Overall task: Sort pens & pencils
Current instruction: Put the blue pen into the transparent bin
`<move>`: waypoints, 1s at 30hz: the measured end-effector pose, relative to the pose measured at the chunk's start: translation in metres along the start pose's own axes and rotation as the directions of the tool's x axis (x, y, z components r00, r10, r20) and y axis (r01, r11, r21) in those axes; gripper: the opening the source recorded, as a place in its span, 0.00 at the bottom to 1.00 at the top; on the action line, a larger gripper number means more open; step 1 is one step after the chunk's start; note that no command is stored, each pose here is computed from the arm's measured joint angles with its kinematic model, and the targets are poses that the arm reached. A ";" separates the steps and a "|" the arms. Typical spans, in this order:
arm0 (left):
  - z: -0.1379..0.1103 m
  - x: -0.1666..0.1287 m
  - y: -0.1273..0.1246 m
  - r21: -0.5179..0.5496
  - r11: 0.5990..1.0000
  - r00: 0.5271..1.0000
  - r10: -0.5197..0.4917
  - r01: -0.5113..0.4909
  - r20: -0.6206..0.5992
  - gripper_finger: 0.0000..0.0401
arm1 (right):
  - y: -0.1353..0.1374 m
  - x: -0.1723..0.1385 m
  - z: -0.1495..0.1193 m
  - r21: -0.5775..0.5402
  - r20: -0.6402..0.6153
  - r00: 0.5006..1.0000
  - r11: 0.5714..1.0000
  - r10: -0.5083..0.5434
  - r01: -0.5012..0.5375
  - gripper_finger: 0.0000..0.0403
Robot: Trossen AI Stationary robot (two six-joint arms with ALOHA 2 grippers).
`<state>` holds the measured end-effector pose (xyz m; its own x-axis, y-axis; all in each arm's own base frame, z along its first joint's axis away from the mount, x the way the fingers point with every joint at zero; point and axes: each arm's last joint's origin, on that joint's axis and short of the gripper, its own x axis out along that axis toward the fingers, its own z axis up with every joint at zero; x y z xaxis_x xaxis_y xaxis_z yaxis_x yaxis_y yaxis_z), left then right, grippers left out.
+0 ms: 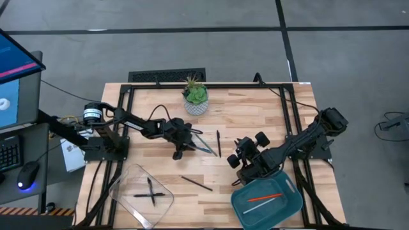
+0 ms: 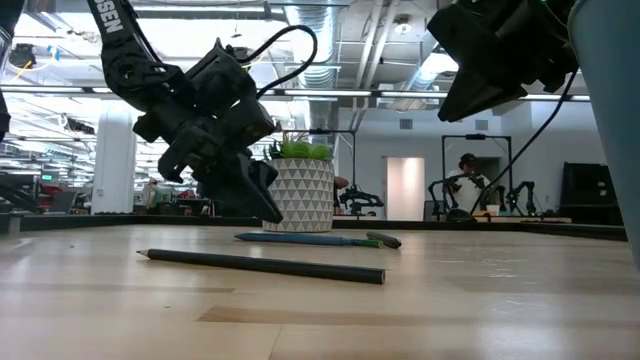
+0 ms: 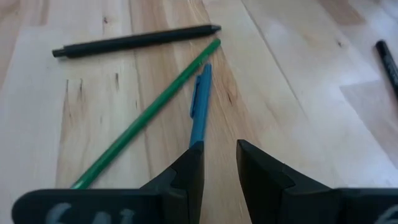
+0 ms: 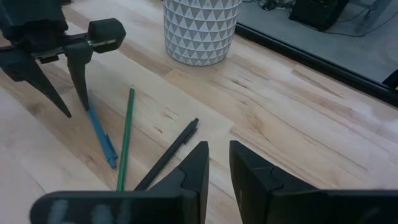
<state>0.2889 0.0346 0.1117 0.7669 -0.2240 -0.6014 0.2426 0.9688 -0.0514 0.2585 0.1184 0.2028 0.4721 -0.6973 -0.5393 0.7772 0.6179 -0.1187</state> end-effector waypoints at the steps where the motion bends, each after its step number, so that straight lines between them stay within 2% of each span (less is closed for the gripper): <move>1: -0.001 0.000 0.000 0.002 1.000 1.000 0.001 -0.001 -0.006 0.21 | 0.000 0.000 0.000 0.000 0.000 1.000 1.000 0.000 0.000 0.22; 30: -0.005 -0.003 0.008 0.003 1.000 1.000 0.014 -0.014 -0.026 0.21 | 0.000 0.000 0.000 0.002 0.000 1.000 1.000 0.001 -0.001 0.22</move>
<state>0.2855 0.0439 0.1093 0.7546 -0.2079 -0.6223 0.2341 0.9714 -0.0407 0.2586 0.1185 0.2028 0.4728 -0.6969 -0.5392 0.7775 0.6179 -0.1168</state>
